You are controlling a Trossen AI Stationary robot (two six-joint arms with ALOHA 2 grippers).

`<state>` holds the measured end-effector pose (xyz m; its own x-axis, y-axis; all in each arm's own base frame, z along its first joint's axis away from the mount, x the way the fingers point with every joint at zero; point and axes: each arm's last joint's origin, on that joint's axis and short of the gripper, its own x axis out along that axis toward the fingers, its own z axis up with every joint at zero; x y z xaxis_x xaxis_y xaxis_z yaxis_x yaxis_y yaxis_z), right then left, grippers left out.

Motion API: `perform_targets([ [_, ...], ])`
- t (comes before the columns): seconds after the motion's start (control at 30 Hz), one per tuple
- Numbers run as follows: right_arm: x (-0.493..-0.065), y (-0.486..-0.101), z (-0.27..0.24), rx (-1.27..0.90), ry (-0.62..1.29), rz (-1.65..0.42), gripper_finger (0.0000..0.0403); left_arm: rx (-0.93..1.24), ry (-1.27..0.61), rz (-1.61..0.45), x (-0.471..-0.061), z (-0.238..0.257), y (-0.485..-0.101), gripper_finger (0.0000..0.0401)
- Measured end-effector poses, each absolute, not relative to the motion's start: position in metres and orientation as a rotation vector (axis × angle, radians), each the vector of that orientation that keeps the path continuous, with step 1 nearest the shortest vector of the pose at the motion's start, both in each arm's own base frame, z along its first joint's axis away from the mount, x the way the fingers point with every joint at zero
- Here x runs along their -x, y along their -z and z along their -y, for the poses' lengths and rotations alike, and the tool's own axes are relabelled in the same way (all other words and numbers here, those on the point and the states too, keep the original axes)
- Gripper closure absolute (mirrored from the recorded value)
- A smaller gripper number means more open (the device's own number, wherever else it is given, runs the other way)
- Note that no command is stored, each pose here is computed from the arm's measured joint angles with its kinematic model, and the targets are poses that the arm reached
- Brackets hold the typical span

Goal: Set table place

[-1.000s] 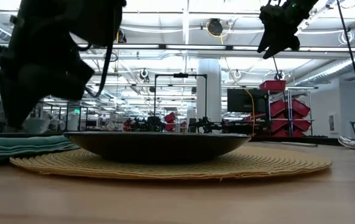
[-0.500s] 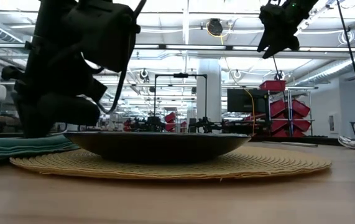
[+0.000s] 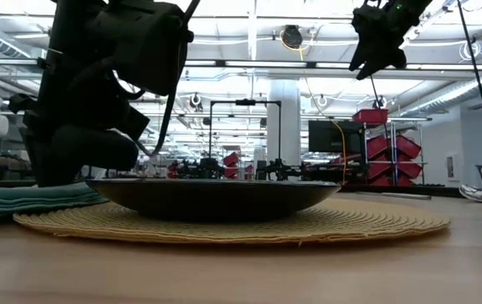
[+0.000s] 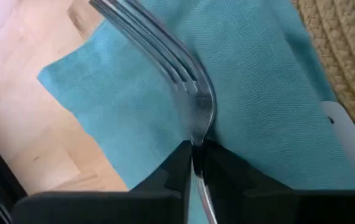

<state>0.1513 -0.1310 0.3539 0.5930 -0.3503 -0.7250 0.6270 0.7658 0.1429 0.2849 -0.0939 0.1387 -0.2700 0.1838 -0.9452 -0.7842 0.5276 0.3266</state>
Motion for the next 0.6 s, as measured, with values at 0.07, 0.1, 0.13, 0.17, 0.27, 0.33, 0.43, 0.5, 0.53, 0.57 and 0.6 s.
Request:
perform_targets([
  [0.07,-0.151,-0.354,0.131,-0.409,0.587,-0.738,0.0195,0.526,-1.017,-1.58,-0.285,0.094,-0.139,0.0356],
  [0.1,-0.151,-0.354,0.131,-0.409,0.587,-0.738,0.0195,0.526,-1.019,-1.582,-0.284,0.094,-0.139,0.0348],
  [0.13,-0.151,-0.354,0.131,-0.409,0.587,-0.738,0.0195,0.529,-1.022,-1.587,-0.284,0.094,-0.139,0.0341],
  [0.17,-0.151,-0.354,0.131,-0.409,0.587,-0.738,0.0195,0.539,-1.019,-1.598,-0.285,0.093,-0.14,0.0335],
  [0.27,-0.151,-0.354,0.131,-0.409,0.587,-0.738,0.0195,0.526,-0.968,-1.636,-0.287,0.094,-0.144,0.0325],
  [0.33,-0.151,-0.354,0.131,-0.409,0.587,-0.738,0.0195,0.519,-0.97,-1.646,-0.288,0.094,-0.153,0.0324],
  [0.43,-0.151,-0.354,0.131,-0.409,0.587,-0.738,0.0195,0.492,-0.984,-1.621,-0.289,0.094,-0.177,0.0323],
  [0.5,-0.151,-0.354,0.131,-0.409,0.587,-0.737,0.0195,0.475,-0.987,-1.59,-0.288,0.093,-0.197,0.0323],
  [0.53,-0.151,-0.354,0.131,-0.409,0.587,-0.737,0.0195,0.47,-0.983,-1.562,-0.288,0.092,-0.208,0.0323],
  [0.57,-0.151,-0.354,0.131,-0.409,0.587,-0.738,0.0195,0.471,-0.974,-1.533,-0.287,0.091,-0.219,0.0323],
  [0.6,-0.151,-0.354,0.131,-0.41,0.587,-0.737,0.0195,0.472,-0.941,-1.517,-0.286,0.09,-0.228,0.0323],
])
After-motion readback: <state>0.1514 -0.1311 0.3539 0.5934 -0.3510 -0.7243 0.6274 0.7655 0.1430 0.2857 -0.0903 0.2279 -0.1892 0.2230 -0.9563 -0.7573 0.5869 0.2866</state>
